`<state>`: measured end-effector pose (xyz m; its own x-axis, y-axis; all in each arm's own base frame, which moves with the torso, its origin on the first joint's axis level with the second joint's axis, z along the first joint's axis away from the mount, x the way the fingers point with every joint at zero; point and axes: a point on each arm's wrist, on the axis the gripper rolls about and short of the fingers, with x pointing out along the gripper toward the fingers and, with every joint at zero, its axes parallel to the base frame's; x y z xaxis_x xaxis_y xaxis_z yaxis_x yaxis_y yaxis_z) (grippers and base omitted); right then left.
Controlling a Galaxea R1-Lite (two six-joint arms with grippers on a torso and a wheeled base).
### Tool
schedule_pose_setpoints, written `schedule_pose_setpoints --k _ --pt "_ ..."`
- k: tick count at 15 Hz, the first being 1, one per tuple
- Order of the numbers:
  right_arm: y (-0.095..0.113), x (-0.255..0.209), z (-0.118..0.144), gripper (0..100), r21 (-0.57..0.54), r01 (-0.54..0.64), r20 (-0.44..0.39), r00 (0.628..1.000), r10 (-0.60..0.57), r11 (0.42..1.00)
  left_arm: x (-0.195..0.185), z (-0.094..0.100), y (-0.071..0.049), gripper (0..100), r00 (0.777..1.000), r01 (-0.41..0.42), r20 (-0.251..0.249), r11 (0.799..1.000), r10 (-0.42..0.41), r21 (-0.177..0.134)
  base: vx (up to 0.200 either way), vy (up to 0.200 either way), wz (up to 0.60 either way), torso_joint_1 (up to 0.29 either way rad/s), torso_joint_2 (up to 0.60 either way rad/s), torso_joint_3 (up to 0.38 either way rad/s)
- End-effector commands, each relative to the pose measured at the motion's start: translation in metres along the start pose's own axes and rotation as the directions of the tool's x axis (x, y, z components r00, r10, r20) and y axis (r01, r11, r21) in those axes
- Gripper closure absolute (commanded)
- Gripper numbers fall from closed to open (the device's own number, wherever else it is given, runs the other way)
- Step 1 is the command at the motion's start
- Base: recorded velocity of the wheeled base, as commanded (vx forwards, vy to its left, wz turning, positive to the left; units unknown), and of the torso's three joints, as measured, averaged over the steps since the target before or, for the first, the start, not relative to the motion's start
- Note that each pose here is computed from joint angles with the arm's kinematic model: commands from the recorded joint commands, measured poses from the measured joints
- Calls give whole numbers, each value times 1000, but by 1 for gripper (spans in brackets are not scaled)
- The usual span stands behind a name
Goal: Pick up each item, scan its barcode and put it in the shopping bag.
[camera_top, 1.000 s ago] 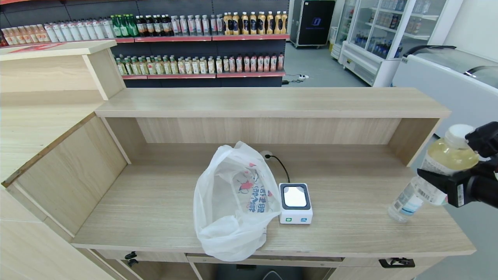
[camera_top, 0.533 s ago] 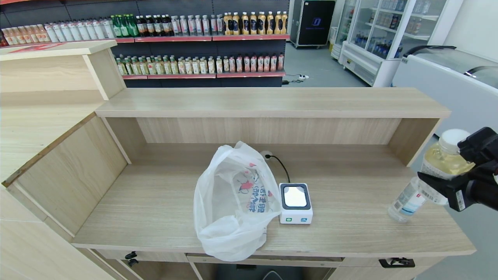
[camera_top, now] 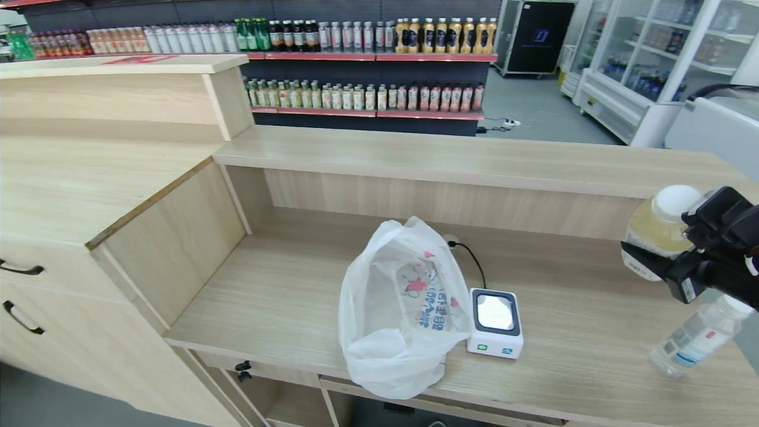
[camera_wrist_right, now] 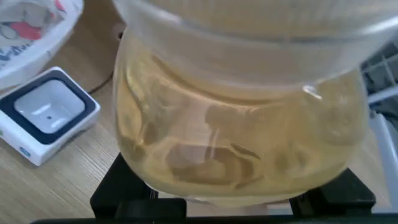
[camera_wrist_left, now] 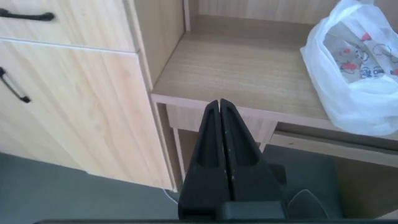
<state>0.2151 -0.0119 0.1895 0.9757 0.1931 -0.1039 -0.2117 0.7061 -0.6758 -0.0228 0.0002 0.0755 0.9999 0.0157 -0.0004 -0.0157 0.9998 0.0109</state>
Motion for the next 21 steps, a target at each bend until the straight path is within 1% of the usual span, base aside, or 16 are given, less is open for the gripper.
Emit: schedule_pose_setpoints --k 1,2,3,4,5,6,7,8,9,12,15,18,19,21 --pt "5 15 -14 100 17 -63 -30 998 64 998 0 0 0 100 1000 -1 0 1000 1 0 0 0 0 0 0 0" --pt "8 20 -22 100 29 -90 -40 995 91 996 0 0 0 100 1000 -1 0 1000 1 0 0 0 0 0 0 0" --pt "8 20 -22 100 31 -94 -40 995 95 995 0 0 0 100 1000 -1 0 1000 1 0 0 0 0 0 0 0" --pt "11 26 -41 100 56 -224 31 974 222 973 0 0 0 100 1000 -1 0 1000 1 0 0 0 0 0 0 0" --pt "15 30 -49 100 5 -356 143 925 352 934 0 0 0 100 1000 -1 0 1000 1 0 0 0 0 0 0 0" --pt "16 34 -53 100 -31 -392 175 903 391 919 0 0 0 100 1000 -1 0 1000 1 0 0 0 0 0 0 0" --pt "21 39 -62 100 -119 -424 197 876 440 898 0 0 0 100 1000 -1 0 1000 1 0 0 0 0 0 0 0" --pt "24 43 -66 100 -140 -447 212 858 468 883 0 0 0 100 1000 -1 0 1000 1 0 0 0 0 0 0 0" --pt "25 45 -68 100 -145 -464 232 842 486 874 0 0 0 100 1000 -1 0 1000 1 0 0 0 0 0 0 0" --pt "23 57 -71 100 -156 -471 255 830 496 868 0 0 0 100 1000 -1 0 1000 1 0 0 0 0 0 0 0" --pt "22 76 -72 100 -216 -460 295 810 507 861 0 0 0 100 1000 -1 0 1000 1 0 0 0 0 0 0 0" --pt "22 90 -78 100 -240 -452 318 799 510 859 0 0 0 100 1000 -1 0 1000 1 0 0 0 0 0 0 0" --pt "25 95 -84 100 -246 -457 319 794 517 855 0 0 0 100 1000 -1 0 1000 1 0 0 0 0 0 0 0" --pt "23 107 -89 100 -282 -432 327 796 509 857 0 0 0 100 1000 -1 0 1000 1 0 0 0 0 0 0 0"
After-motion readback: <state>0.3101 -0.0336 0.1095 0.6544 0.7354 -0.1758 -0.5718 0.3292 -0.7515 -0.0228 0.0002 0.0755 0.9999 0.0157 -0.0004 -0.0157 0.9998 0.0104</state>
